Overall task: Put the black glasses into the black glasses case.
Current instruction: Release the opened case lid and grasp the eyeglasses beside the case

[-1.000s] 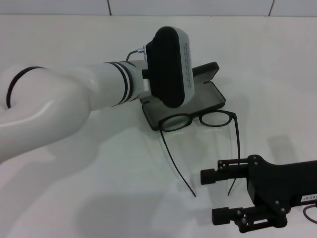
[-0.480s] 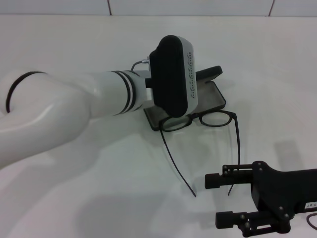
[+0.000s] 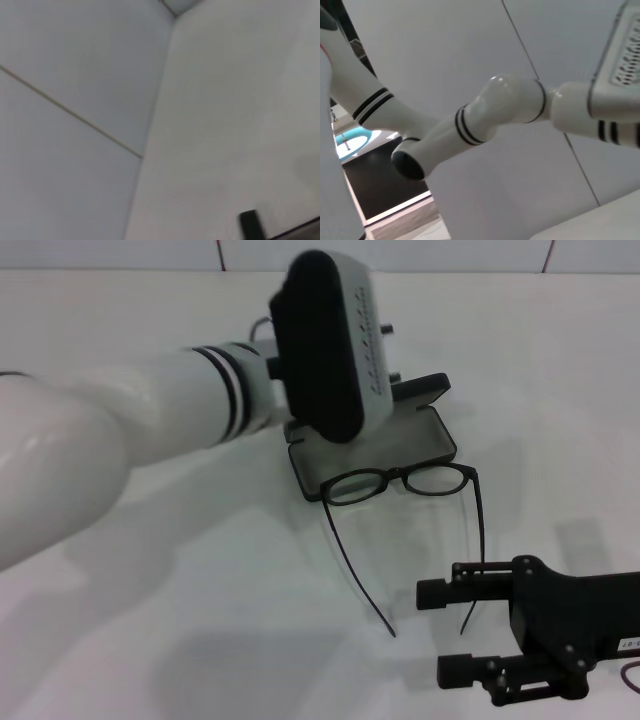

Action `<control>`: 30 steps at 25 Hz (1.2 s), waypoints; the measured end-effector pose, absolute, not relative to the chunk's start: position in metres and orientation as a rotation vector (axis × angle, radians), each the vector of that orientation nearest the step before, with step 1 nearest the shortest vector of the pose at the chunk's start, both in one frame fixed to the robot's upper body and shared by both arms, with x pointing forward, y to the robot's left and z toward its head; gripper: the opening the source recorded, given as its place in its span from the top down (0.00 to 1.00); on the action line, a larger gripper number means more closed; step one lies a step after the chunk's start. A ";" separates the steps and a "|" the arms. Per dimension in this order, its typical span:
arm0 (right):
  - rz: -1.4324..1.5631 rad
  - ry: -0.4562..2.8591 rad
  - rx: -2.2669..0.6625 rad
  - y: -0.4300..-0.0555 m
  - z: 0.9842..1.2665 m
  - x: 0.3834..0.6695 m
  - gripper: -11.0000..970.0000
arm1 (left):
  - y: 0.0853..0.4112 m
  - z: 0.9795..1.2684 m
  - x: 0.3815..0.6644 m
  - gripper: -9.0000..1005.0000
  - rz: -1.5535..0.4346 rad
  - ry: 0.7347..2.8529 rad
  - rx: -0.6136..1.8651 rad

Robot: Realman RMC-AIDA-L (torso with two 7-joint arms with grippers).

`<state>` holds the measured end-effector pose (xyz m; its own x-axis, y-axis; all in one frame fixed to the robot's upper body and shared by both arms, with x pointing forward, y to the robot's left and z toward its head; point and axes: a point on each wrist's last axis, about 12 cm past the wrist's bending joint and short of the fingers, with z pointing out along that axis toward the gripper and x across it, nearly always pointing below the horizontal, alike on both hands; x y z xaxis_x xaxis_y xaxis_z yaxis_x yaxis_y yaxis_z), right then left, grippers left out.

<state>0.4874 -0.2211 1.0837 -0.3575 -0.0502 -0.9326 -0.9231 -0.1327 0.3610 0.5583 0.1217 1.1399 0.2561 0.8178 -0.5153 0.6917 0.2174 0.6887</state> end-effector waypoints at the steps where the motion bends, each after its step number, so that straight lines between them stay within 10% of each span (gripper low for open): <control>1: 1.572 1.428 -1.129 -0.222 1.084 0.488 0.29 | 0.126 1.143 0.557 0.52 0.180 1.469 1.506; 30: 1.488 1.480 -1.109 -0.223 1.084 0.502 0.29 | 0.169 1.141 0.542 0.55 0.123 1.785 1.558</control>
<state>0.5024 -0.2229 1.0840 -0.3445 -0.0659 -0.9365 -0.9361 -0.0512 0.3479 0.5422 0.1687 1.1411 0.0226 0.8852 -0.4646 0.8129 0.2543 0.5240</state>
